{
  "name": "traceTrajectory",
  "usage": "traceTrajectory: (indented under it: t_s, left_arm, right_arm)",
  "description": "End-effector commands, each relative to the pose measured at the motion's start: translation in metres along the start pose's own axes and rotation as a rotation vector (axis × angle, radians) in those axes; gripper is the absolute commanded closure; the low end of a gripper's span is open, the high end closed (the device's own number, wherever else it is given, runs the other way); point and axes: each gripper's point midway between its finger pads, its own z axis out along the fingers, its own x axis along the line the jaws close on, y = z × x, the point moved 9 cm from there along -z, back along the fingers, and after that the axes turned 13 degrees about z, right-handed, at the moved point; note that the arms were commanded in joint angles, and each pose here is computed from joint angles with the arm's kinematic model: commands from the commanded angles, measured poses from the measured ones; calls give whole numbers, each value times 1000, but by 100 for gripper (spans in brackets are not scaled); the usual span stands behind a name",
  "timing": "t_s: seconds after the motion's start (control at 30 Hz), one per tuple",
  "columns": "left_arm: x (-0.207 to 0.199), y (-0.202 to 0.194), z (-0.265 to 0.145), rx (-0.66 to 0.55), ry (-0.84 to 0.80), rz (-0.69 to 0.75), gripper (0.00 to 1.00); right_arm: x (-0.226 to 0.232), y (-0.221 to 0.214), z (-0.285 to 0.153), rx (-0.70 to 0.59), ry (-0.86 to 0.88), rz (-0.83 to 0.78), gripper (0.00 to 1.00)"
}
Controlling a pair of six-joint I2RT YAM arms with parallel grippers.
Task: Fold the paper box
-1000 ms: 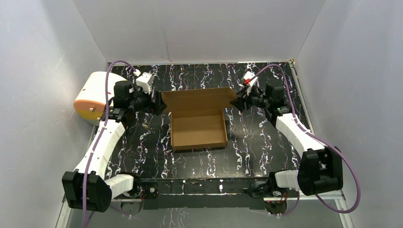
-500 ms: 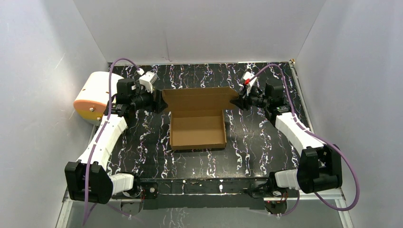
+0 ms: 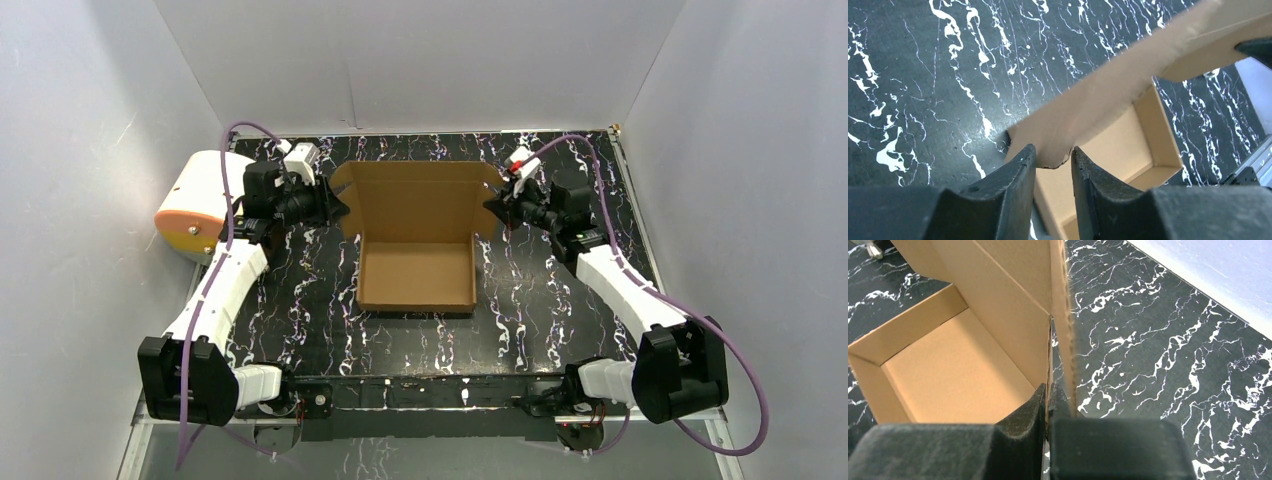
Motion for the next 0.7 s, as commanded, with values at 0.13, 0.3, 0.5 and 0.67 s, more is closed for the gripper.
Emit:
traceTrajectory:
  t_s: [0.13, 0.3, 0.5, 0.67]
  left_arm:
    - [-20, 25, 8, -116, 88, -104, 71]
    - [-33, 26, 21, -122, 193, -113, 71]
    - [-43, 26, 32, -130, 242, -111, 70]
    - [-48, 23, 36, -137, 242, -125, 70]
  right_arm:
    - [26, 18, 26, -132, -244, 23, 94]
    - [36, 20, 43, -170, -378, 59, 91]
    - [42, 25, 57, -206, -485, 105, 90]
    - [49, 27, 70, -222, -532, 193, 86]
